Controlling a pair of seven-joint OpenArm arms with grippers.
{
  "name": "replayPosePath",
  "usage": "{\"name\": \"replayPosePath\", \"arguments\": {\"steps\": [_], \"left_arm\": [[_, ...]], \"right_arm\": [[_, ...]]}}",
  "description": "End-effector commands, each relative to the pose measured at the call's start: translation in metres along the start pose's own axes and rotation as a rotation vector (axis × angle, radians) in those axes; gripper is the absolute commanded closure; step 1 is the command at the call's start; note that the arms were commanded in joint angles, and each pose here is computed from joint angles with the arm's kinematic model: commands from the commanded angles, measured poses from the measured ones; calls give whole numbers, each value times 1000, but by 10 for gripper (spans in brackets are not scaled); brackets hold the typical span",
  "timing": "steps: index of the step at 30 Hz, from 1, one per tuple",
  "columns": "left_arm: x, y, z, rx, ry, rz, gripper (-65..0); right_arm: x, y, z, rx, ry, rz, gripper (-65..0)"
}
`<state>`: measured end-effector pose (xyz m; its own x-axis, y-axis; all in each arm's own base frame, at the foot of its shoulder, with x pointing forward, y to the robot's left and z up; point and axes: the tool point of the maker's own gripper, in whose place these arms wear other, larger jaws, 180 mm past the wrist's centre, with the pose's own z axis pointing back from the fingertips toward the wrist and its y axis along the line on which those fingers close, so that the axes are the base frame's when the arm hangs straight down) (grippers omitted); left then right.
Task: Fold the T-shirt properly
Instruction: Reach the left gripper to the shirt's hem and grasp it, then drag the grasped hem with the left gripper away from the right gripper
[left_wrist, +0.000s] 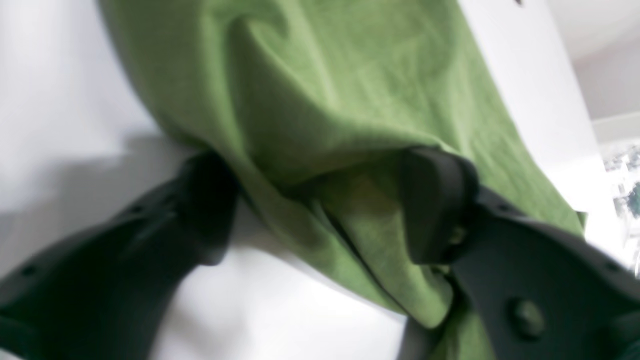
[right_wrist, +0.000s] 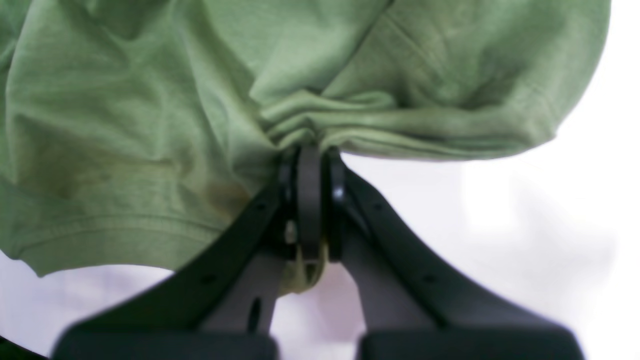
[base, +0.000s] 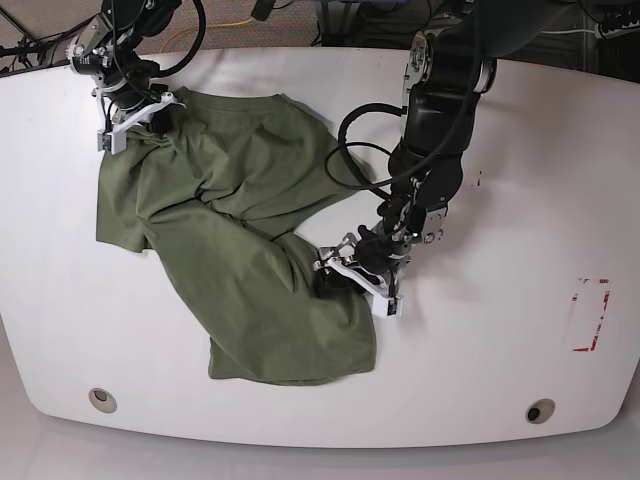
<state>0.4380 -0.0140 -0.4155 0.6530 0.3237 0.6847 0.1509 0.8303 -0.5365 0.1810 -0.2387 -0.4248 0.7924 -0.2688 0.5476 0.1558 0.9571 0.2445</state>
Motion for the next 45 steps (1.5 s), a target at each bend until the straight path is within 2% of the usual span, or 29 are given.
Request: {"name": "replayPosePath", "arguments": {"steps": [1, 5, 6, 13, 16, 20, 22, 24, 30, 35, 45], "left_arm": [[-11, 15, 2, 54, 57, 27, -246], [-5, 29, 6, 80, 35, 74, -19], [-5, 30, 6, 84, 35, 77, 0], [3, 47, 13, 105, 21, 73, 0], [22, 57, 23, 114, -19, 63, 0], [36, 89, 54, 139, -41, 76, 0], [45, 99, 74, 133, -66, 91, 0], [46, 107, 88, 132, -72, 93, 0], [53, 150, 157, 183, -115, 120, 0], [52, 182, 222, 272, -137, 132, 0], [38, 202, 344, 474, -122, 74, 0]], "right_arm": [[-11, -7, 3, -32, 58, 13, 0], [-8, -5, 1, -28, 52, 16, 0], [-8, -5, 1, -27, 53, 15, 0], [4, -3, -1, -21, 27, 21, 0], [7, 5, -4, -4, 29, 40, 0], [20, 21, -7, 33, 34, 157, 0], [24, 40, -13, 78, 40, 216, 0], [24, 51, -17, 105, 46, 243, 0], [27, 81, -25, 178, 62, 335, 0], [23, 110, -30, 249, 83, 428, 0], [21, 165, -28, 366, 75, 568, 0]]}}
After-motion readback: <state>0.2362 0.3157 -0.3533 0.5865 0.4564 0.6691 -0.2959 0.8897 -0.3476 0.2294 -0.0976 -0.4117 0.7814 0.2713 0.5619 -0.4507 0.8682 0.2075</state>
